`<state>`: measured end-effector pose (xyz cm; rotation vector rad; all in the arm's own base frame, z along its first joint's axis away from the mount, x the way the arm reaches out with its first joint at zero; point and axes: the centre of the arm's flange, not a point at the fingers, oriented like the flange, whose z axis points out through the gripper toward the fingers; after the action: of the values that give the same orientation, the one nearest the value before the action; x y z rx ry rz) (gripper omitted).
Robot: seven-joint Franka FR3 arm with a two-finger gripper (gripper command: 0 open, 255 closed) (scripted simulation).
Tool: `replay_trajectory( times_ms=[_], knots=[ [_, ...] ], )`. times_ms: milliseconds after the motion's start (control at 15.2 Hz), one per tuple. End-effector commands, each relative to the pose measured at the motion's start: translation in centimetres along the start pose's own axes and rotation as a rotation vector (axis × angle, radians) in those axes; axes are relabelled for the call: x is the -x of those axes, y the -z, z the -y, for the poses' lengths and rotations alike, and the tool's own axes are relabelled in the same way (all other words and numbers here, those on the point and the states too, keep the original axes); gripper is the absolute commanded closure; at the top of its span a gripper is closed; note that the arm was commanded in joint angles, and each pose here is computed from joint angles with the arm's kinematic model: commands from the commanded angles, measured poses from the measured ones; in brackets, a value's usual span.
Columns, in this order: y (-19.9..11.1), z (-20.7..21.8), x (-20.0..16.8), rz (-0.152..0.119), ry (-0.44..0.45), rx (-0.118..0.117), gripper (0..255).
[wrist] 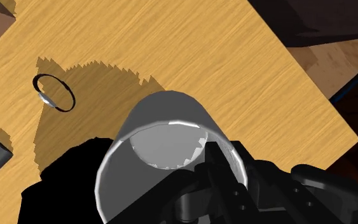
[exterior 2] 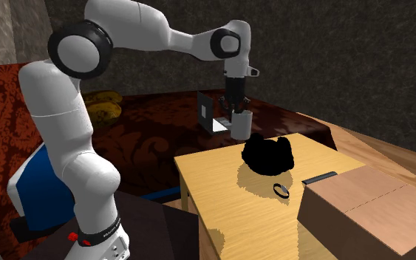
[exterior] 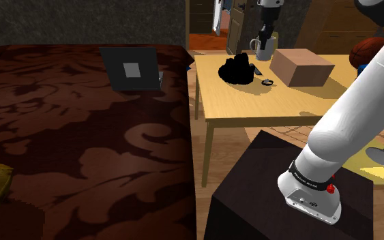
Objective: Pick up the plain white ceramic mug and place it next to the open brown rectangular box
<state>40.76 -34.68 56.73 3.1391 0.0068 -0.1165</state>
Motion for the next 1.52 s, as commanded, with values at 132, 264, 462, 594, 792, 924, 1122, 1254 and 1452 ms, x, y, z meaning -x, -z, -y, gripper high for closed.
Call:
replay_trajectory(
  times_ms=[132,264,462,594,792,924,1122,1254,1452],
  knots=[
    [-0.4,-3.1,4.3,0.000,0.002,0.000,255],
    [-0.5,-4.7,6.4,0.000,0.002,0.000,255],
    [-0.8,-7.2,9.5,0.000,0.002,0.000,255],
    [-0.9,-8.8,11.6,0.000,0.002,0.000,255],
    [-1.1,-11.2,14.7,0.000,0.002,0.000,255],
    [-1.3,-12.8,16.8,0.000,0.002,0.000,255],
    [-1.5,-15.2,19.9,0.000,0.002,0.000,255],
    [-1.7,-16.8,22.0,0.000,0.002,0.000,255],
    [-1.9,-19.2,25.1,0.000,0.002,0.000,255]
  ],
)
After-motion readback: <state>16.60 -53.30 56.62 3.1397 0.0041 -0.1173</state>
